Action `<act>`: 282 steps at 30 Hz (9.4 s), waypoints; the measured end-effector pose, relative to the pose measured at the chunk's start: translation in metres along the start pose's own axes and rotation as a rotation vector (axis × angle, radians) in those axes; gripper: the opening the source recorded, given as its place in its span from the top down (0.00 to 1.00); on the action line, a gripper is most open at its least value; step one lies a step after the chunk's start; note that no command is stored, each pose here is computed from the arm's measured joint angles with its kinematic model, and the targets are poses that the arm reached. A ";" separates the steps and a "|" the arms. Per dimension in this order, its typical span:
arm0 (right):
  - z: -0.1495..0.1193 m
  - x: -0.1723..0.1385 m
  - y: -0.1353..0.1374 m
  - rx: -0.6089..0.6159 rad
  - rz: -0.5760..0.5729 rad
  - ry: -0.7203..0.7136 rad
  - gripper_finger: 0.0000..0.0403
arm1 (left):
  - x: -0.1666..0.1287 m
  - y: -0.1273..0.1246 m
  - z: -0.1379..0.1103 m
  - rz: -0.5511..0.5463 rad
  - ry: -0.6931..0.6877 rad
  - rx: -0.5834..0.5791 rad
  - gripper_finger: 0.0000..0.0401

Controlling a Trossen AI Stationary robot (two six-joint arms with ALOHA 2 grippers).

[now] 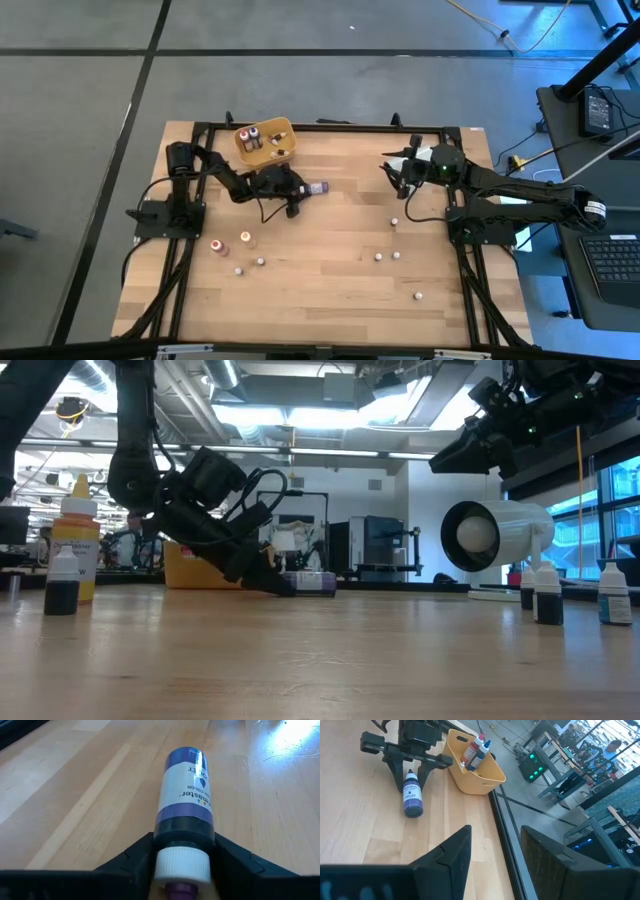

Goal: Pick & Place food coloring
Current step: Put the large purple food coloring bottle into the yellow bin, then put the small red food coloring bottle into the yellow bin

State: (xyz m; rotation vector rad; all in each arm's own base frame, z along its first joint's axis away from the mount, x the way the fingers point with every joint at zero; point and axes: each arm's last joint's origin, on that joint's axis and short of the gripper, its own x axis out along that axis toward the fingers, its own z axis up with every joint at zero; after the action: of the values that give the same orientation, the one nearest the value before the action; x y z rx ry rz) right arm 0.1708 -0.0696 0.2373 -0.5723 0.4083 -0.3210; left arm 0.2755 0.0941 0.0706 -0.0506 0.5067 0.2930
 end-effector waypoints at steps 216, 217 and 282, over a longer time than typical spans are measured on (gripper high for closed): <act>0.042 0.006 0.056 0.578 0.637 0.534 0.25 | -0.111 0.066 0.169 -0.294 -0.320 0.117 0.43; 0.040 0.006 0.058 0.601 0.610 0.578 0.26 | -0.111 0.066 0.169 -0.294 -0.319 0.116 0.43; -0.004 0.041 0.102 0.585 0.459 1.077 0.68 | -0.110 0.066 0.167 -0.286 -0.297 0.106 0.43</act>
State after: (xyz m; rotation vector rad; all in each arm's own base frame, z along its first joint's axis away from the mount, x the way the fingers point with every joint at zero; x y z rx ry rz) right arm 0.2232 -0.0069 0.1638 0.3318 1.3993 -0.2640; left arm 0.2435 0.1481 0.2717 0.0235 0.2144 -0.0084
